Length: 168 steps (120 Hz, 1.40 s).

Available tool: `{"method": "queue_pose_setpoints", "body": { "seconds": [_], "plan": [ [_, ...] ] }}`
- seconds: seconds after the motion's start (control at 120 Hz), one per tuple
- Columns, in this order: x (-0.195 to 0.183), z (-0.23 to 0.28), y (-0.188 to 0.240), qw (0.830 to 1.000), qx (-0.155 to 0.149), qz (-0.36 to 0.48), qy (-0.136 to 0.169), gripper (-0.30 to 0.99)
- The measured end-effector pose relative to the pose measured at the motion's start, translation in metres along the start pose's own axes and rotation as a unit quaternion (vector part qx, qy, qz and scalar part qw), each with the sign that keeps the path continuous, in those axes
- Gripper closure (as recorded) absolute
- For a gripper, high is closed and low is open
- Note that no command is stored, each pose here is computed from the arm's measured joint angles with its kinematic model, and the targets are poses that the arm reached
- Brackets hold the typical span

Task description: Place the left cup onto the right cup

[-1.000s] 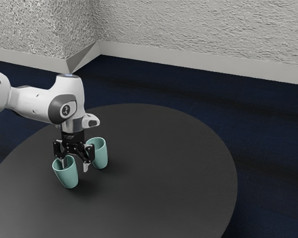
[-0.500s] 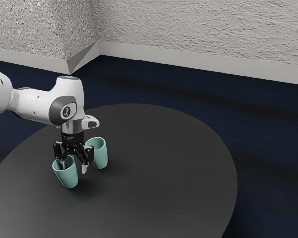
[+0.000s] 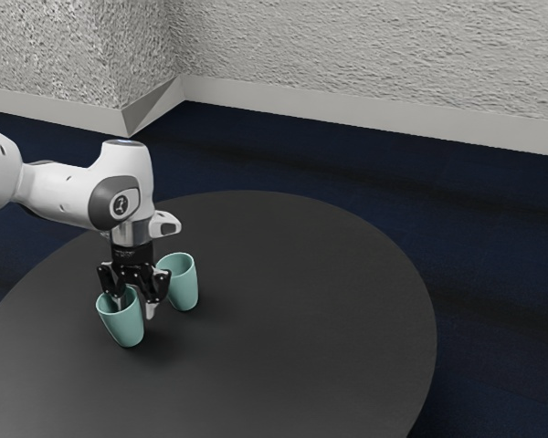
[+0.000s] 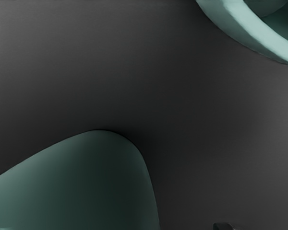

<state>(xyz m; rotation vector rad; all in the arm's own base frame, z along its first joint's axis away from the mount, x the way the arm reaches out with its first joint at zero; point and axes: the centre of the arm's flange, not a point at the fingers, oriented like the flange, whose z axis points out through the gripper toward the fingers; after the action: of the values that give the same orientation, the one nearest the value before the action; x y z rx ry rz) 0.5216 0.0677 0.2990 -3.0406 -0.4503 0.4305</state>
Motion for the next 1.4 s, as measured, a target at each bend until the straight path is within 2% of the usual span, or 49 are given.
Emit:
{"method": "queue_pose_setpoints", "body": {
  "seconds": [0.775,1.4],
  "plan": [
    [-0.0004,-0.0017,-0.0075,1.0,-0.007,-0.009,0.001,0.48],
    [-0.0003,-0.0026,-0.009,1.0,-0.008,-0.008,0.002,0.62]
  ]
}}
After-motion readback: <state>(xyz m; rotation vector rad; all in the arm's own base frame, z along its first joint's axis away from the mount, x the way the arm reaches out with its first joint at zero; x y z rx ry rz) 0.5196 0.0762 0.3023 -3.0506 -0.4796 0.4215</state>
